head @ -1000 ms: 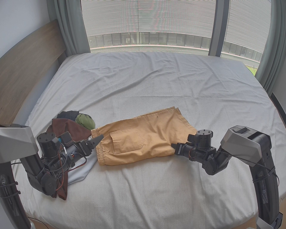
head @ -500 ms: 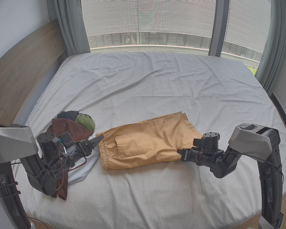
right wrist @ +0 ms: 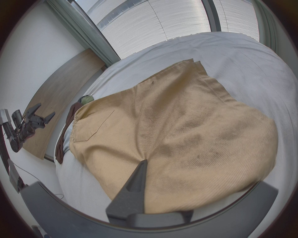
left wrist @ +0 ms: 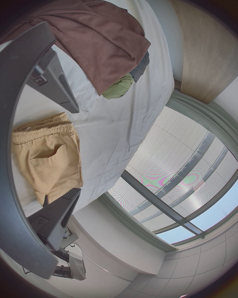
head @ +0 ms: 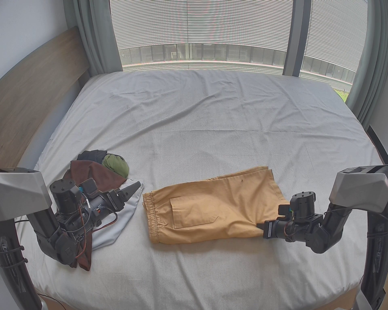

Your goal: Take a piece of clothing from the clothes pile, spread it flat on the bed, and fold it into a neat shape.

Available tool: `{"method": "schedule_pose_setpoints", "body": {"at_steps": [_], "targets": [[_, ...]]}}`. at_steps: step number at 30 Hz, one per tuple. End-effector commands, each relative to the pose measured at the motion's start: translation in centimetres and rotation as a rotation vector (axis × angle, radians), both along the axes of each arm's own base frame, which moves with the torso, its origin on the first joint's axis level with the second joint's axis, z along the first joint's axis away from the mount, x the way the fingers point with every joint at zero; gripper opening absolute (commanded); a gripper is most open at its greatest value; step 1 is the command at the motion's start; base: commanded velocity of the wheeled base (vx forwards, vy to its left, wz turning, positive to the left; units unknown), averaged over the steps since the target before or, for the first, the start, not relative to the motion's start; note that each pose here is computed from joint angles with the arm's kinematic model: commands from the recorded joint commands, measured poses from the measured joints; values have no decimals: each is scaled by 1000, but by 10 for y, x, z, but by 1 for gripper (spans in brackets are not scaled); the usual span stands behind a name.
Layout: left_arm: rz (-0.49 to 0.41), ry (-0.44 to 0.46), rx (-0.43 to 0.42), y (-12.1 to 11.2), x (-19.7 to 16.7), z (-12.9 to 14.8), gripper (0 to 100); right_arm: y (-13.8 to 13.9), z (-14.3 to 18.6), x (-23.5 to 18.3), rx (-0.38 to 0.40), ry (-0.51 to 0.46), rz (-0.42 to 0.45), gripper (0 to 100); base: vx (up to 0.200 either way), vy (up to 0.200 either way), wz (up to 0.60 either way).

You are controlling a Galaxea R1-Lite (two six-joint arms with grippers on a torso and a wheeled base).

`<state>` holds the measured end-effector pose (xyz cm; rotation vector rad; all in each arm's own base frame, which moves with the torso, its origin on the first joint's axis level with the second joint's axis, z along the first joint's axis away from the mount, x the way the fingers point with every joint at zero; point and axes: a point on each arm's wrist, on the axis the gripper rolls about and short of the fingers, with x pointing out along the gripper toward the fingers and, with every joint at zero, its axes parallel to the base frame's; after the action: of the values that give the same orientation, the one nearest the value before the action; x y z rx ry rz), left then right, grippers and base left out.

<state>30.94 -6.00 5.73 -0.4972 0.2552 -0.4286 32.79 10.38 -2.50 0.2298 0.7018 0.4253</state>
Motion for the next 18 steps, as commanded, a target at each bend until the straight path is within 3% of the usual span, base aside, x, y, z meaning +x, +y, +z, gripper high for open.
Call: {"method": "schedule_pose_setpoints", "body": {"at_steps": [1,12,18], "targets": [[0,-5,-1,0,0,2,100,-15,12,-35,-27,47,-3,0,0,0,0],[-1,-8,-2,0,-1,3,100,-40,1,-78,-75,155,-41,0,0,0,0],[-6,-4,-1,-2,-2,2,100,-44,-11,-87,-81,167,-46,0,0,0,0]]}}
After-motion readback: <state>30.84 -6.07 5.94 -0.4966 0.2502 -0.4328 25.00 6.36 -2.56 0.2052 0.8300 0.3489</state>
